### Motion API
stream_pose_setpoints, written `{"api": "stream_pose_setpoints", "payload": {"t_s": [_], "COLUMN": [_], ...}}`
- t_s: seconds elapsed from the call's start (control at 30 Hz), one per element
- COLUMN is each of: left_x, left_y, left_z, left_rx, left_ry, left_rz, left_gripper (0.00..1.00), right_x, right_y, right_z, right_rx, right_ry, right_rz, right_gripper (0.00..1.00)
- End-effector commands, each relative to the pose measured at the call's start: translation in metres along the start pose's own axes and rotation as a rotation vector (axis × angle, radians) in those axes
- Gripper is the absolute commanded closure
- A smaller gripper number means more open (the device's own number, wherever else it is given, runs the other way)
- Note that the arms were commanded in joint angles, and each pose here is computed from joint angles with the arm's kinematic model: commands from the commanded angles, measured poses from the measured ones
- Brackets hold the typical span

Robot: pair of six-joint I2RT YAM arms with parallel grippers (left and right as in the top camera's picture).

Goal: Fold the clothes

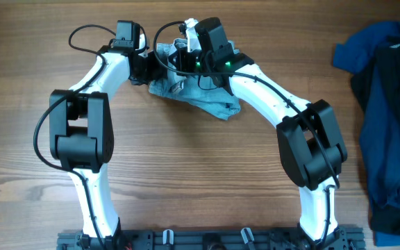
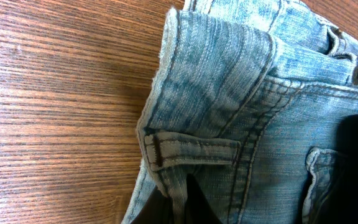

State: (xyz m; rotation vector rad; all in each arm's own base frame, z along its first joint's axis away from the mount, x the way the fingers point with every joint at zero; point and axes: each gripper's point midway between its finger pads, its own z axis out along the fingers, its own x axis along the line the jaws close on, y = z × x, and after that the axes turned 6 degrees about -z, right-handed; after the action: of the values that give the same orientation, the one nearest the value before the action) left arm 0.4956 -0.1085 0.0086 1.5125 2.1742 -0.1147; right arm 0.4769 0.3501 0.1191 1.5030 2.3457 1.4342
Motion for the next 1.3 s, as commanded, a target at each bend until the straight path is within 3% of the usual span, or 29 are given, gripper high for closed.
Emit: {"api": "stream_pose_setpoints", "payload": {"t_s": [0.0, 0.17, 0.3, 0.33, 0.37, 0.47, 0.53, 0.6, 0.7, 0.8, 0.97, 1.07, 1.17, 1.2, 1.27], "left_x": [0.029, 0.032, 0.025, 0.020, 0.016, 0.009, 0.005, 0.002, 0.004, 0.023, 0.023, 0.007, -0.016, -0.023, -0.035], "left_y": [-0.009, 0.004, 0.026, 0.032, 0.038, 0.048, 0.051, 0.052, 0.056, 0.065, 0.075, 0.078, 0.065, 0.060, 0.050], "left_z": [0.024, 0.013, -0.022, -0.034, -0.046, -0.069, -0.079, -0.085, -0.091, -0.106, -0.153, -0.187, -0.201, -0.200, -0.192], "left_rx": [0.028, -0.017, -0.080, -0.105, -0.130, -0.177, -0.195, -0.205, -0.226, -0.282, -0.357, -0.415, -0.386, -0.363, -0.311], "left_ry": [0.093, 0.136, 0.145, 0.133, 0.121, 0.100, 0.091, 0.086, 0.101, 0.192, 0.179, 0.131, 0.037, 0.006, -0.044], "left_rz": [-0.006, -0.005, -0.015, -0.017, -0.015, -0.014, -0.011, -0.008, -0.009, -0.029, -0.050, -0.036, -0.010, -0.001, 0.015], "left_gripper": [0.96, 0.96, 0.96, 0.92, 0.90, 0.87, 0.86, 0.85, 0.83, 0.83, 0.82, 0.82, 0.91, 0.96, 0.96], "right_x": [-0.002, 0.002, 0.004, 0.005, 0.006, 0.008, 0.011, 0.019, 0.043, 0.038, 0.003, -0.031, -0.062, -0.068, -0.075], "right_y": [-0.001, -0.003, -0.002, -0.001, 0.000, 0.001, 0.000, 0.000, 0.007, 0.025, 0.051, 0.047, 0.025, 0.016, 0.002], "right_z": [0.008, 0.009, 0.009, 0.009, 0.009, 0.009, 0.009, 0.008, 0.001, -0.017, -0.057, -0.076, -0.088, -0.090, -0.092], "right_rx": [-0.003, 0.006, 0.001, -0.003, -0.005, -0.007, -0.003, 0.001, -0.018, -0.057, -0.090, -0.049, 0.038, 0.069, 0.114], "right_ry": [-0.005, 0.010, 0.015, 0.019, 0.024, 0.034, 0.052, 0.102, 0.254, 0.285, 0.264, 0.210, 0.148, 0.134, 0.103], "right_rz": [0.011, 0.024, 0.031, 0.030, 0.030, 0.055, 0.052, 0.038, -0.080, -0.084, -0.005, 0.124, 0.241, 0.262, 0.247], "right_gripper": [0.96, 0.96, 0.96, 0.96, 0.86, 0.37, 0.11, 0.00, 0.00, 0.00, 0.01, 0.02, 0.13, 0.21, 0.52]}}
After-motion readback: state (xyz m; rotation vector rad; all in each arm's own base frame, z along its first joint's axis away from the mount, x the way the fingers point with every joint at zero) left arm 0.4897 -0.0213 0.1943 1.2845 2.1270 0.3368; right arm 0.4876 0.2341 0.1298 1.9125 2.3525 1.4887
